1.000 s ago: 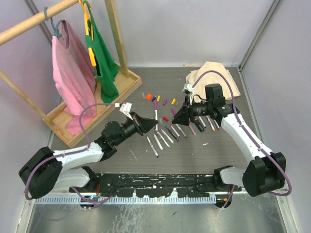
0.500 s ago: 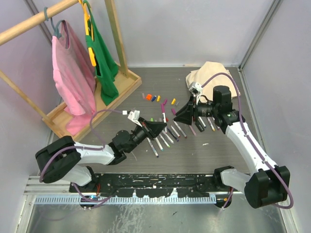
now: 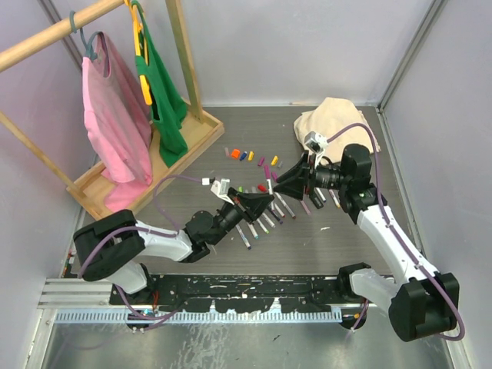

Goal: Open the pen caps
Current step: Pick up the pen from the center of the board.

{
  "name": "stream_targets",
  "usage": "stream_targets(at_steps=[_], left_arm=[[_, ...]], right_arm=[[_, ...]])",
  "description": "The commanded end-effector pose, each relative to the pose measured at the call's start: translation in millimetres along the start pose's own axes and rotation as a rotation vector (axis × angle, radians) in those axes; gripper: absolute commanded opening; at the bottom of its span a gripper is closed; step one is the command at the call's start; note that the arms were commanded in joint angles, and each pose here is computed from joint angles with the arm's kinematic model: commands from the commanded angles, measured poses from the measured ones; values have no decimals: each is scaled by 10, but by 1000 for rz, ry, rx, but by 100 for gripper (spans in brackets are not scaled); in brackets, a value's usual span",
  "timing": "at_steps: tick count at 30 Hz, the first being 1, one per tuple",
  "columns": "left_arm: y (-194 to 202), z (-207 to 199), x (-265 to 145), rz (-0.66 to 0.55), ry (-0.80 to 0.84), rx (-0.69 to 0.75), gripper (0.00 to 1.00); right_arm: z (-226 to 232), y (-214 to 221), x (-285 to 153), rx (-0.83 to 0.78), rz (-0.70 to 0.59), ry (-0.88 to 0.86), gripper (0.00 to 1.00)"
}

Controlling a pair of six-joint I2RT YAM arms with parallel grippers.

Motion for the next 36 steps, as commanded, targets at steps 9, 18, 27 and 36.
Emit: stream_targets(at_steps=[9, 18, 27, 36], left_arm=[[-245, -245, 183, -133, 67, 27, 0], [-267, -311, 252, -142, 88, 7, 0], [-258, -358, 288, -136, 112, -24, 0], [-229, -351, 252, -122, 118, -35, 20]], right_arm=[[116, -119, 11, -12, -105, -109, 48], [32, -35, 48, 63, -113, -101, 47], [17, 0, 57, 84, -123, -78, 29], [32, -29, 41, 50, -109, -61, 1]])
Point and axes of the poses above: each gripper's point midway between its finger pads, its own x axis out along the fingers, its own z axis along the line the jaws close on, y = z × x, the point moved 7 cm from there along -x, back along the fingers, and after that the axes turned 11 degrees about x, right-handed, at the moved point
